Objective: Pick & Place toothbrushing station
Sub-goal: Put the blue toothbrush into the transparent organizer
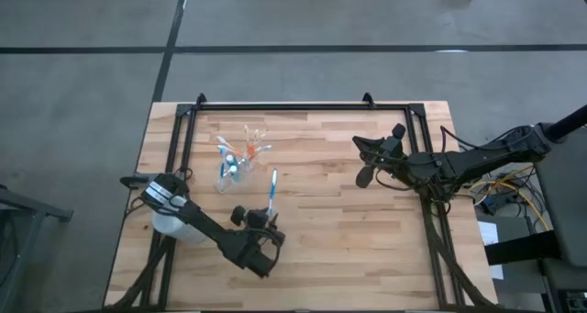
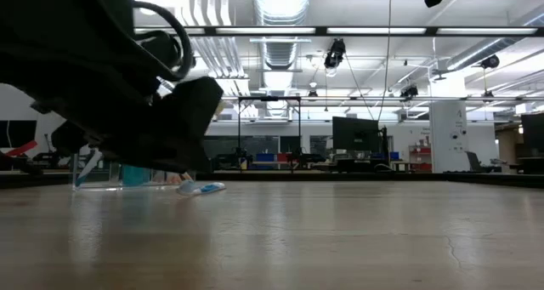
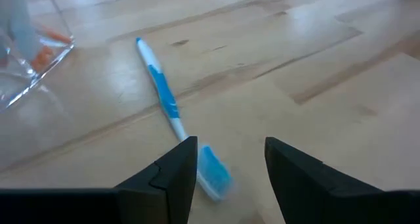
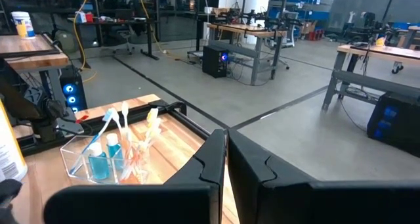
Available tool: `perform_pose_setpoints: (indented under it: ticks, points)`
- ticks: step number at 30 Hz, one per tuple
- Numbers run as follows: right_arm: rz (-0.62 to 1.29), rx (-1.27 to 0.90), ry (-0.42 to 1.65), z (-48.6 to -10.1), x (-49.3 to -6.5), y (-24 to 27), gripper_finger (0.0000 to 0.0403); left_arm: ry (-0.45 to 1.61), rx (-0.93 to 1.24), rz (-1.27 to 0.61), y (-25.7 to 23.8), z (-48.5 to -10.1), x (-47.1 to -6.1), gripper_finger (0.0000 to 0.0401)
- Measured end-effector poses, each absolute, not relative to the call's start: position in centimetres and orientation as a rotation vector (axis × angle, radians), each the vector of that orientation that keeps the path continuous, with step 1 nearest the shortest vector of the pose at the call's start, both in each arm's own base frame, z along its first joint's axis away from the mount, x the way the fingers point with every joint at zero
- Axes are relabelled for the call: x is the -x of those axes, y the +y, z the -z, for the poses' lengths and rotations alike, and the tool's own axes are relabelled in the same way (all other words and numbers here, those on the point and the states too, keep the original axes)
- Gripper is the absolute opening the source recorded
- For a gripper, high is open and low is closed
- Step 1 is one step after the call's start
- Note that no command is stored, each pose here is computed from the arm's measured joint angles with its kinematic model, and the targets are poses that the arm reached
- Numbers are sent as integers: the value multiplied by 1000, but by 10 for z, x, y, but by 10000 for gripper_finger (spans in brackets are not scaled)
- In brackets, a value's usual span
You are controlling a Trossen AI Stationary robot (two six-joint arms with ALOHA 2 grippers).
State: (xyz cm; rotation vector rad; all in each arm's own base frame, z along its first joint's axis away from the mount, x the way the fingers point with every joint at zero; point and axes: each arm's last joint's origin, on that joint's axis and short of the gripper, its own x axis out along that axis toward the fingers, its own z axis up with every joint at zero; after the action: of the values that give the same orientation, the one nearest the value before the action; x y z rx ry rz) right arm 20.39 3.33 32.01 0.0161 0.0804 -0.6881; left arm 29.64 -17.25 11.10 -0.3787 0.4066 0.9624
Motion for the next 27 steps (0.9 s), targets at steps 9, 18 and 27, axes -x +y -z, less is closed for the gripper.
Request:
perform_pose_setpoints:
  ticks: [9,18,27]
  points:
    - [688,-16,80,-320,-204,33,13,450,476,-1004,-163,-107,-300,183]
    - [688,-16,80,-320,-204,33,13,475,517,-1003,-160,-99,-297,173]
    - [688,-16,80,-320,-204,33,13,451,584,-1014,-159,-96,-295,88]
